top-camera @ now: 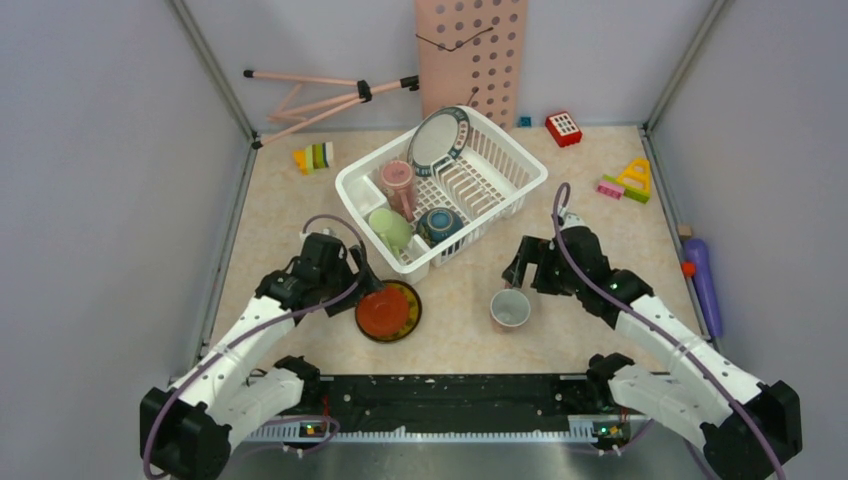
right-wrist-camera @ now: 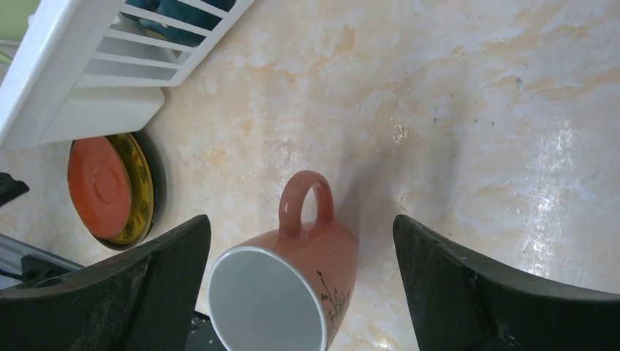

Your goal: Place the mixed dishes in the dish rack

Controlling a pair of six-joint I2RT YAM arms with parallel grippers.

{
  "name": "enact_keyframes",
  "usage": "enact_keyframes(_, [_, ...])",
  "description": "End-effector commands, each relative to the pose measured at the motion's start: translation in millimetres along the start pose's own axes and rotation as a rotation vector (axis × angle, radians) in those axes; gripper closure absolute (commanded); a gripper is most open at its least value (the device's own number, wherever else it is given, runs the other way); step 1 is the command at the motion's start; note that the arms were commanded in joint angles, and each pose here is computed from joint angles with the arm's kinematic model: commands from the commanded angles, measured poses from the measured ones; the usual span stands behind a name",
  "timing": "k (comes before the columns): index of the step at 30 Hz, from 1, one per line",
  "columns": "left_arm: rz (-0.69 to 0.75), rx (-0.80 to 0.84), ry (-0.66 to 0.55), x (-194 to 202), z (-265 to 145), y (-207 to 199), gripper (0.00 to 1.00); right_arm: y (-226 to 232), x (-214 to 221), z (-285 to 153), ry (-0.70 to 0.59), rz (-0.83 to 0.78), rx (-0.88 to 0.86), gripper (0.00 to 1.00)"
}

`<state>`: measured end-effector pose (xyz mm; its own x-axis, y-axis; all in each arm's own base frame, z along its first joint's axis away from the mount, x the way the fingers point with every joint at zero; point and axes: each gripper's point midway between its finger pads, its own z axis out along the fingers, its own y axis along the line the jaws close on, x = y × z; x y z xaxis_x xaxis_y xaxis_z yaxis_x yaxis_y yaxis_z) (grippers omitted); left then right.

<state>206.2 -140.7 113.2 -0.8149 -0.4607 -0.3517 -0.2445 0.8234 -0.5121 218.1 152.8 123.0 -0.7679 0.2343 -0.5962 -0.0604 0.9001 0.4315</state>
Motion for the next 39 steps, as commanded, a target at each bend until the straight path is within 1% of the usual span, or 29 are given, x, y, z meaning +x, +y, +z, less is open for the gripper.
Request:
enact_keyframes(1, [-0.067, -0.187, -0.014, 13, 2, 47, 0.13, 20, -24, 2, -0.074, -0.002, -0.055, 0.07])
enact_keyframes(5, [-0.097, -0.263, -0.008, 19, 4, 65, 0.04, 26, -23, 3, -0.061, -0.010, -0.084, 0.06])
enact_keyframes(9, [-0.119, -0.301, 0.034, 31, 8, 75, 0.02, 25, -24, 1, -0.070, -0.016, -0.080, 0.06])
enact_keyframes(12, [-0.129, -0.252, 0.050, 37, 19, 72, 0.03, 23, -24, 1, -0.076, -0.018, -0.078, 0.06])
enact_keyframes(15, [-0.162, -0.138, 0.102, 51, 36, 59, 0.07, 25, -23, 2, -0.076, -0.017, -0.092, 0.06])
enact_keyframes(19, [-0.187, -0.106, 0.132, 61, 52, 60, 0.13, 28, -21, 1, -0.067, -0.020, -0.111, 0.06])
enact_keyframes(20, [-0.186, -0.098, 0.131, 61, 55, 60, 0.19, 29, -22, 1, -0.069, -0.023, -0.114, 0.06])
enact_keyframes(22, [-0.186, -0.094, 0.122, 61, 58, 61, 0.40, 30, -23, 0, -0.074, -0.024, -0.122, 0.06])
enact_keyframes(25, [-0.168, -0.103, 0.086, 57, 59, 66, 0.76, 36, -22, -2, -0.069, -0.032, -0.154, 0.06])
enact_keyframes(26, [-0.155, -0.107, 0.074, 54, 58, 66, 0.95, 38, -21, -3, -0.067, -0.033, -0.169, 0.06])
enact_keyframes(27, [-0.140, -0.112, 0.070, 53, 56, 67, 1.00, 39, -21, -2, -0.064, -0.034, -0.175, 0.06])
enact_keyframes(30, [-0.081, -0.093, 0.094, 53, 47, 61, 1.00, 43, -20, -2, -0.059, -0.045, -0.195, 0.06])
enact_keyframes(32, [-0.036, -0.049, 0.132, 56, 41, 52, 1.00, 47, -20, -1, -0.048, -0.053, -0.216, 0.06])
enact_keyframes(36, [0.036, 0.107, 0.240, 71, 28, 25, 1.00, 63, -18, 0, -0.015, -0.074, -0.292, 0.06])
enact_keyframes(39, [0.066, 0.238, 0.252, 74, 16, 4, 1.00, 78, -17, 1, 0.013, -0.076, -0.368, 0.08])
